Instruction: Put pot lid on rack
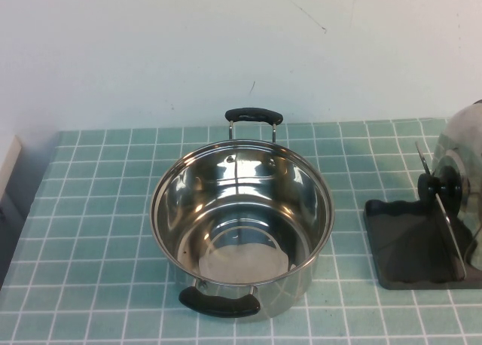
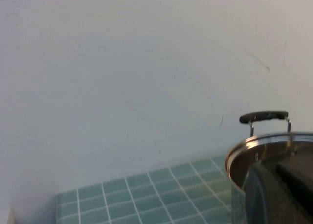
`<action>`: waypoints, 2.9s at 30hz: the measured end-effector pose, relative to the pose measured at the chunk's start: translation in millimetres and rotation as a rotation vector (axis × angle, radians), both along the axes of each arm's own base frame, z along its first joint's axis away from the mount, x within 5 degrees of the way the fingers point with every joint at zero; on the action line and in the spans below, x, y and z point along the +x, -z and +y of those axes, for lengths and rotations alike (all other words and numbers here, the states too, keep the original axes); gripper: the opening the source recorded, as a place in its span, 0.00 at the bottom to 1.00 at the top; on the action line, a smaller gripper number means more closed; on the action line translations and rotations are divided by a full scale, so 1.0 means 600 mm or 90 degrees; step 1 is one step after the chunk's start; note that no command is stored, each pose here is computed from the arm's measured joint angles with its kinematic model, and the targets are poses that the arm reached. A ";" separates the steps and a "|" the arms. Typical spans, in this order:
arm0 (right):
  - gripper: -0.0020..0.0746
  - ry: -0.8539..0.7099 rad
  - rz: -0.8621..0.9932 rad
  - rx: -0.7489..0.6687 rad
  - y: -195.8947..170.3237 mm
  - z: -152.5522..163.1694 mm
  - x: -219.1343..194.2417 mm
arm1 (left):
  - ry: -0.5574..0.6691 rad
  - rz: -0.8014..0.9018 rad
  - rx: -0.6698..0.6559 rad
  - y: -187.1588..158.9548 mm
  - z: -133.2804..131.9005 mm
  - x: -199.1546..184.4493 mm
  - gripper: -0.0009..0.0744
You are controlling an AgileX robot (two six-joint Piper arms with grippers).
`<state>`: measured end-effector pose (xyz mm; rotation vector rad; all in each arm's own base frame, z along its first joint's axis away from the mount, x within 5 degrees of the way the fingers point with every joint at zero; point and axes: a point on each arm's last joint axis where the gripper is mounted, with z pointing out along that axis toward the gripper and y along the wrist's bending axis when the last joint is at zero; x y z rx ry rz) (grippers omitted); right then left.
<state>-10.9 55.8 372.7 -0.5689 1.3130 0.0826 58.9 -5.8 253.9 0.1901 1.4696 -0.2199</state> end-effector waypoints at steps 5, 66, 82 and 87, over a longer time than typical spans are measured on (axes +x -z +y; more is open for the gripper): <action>0.02 -0.051 0.032 0.051 0.031 0.007 0.006 | 0.001 0.042 0.025 0.047 -0.004 0.005 0.01; 0.02 0.344 0.324 0.101 0.339 -0.101 0.104 | 0.004 0.088 0.053 0.095 -0.006 0.009 0.01; 0.02 0.345 0.338 0.166 0.339 -0.100 0.104 | 0.004 0.088 0.053 0.095 -0.006 0.009 0.01; 0.02 0.345 0.338 0.166 0.339 -0.100 0.104 | 0.004 0.088 0.053 0.095 -0.006 0.009 0.01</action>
